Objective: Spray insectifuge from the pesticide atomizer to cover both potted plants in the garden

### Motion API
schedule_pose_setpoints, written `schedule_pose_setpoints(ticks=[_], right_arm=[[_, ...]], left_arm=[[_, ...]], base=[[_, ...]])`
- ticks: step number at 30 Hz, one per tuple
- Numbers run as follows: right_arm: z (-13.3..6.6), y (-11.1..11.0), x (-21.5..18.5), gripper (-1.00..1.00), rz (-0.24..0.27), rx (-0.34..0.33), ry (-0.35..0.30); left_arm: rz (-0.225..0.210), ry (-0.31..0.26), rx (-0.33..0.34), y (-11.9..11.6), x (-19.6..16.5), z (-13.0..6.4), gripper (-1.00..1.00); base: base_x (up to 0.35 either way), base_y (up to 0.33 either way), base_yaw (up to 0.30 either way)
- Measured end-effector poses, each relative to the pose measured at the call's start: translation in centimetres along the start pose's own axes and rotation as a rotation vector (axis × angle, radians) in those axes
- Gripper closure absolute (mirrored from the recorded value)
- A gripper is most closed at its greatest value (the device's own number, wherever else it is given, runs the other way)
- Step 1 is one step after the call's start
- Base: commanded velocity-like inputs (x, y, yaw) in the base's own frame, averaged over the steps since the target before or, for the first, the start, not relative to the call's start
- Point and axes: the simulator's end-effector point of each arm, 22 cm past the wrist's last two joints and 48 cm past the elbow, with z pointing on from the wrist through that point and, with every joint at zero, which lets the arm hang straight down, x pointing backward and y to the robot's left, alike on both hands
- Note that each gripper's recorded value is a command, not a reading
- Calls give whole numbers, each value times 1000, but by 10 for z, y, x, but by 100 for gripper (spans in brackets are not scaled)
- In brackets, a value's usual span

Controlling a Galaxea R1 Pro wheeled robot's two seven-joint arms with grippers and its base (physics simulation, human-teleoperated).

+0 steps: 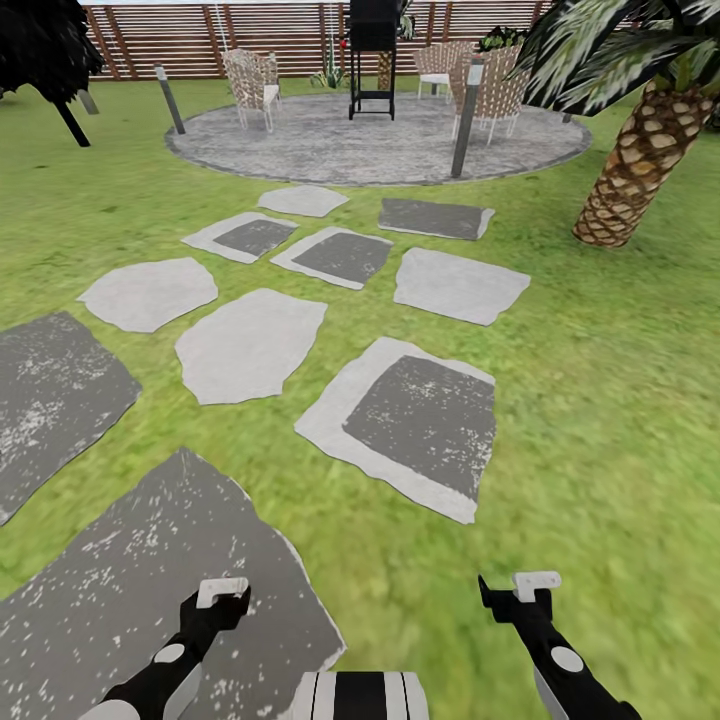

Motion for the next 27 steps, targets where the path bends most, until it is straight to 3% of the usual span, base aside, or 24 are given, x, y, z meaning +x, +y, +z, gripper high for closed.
schedule_pose_setpoints(ticks=[10,27], right_arm=[[4,2,20,-100,-2,-3,35],[4,2,20,-100,-2,-3,37]], left_arm=[[2,31,0,0,18,5,-100],[3,-2,0,-1,12,5,-100]], base=[[0,0,0],[0,0,0]])
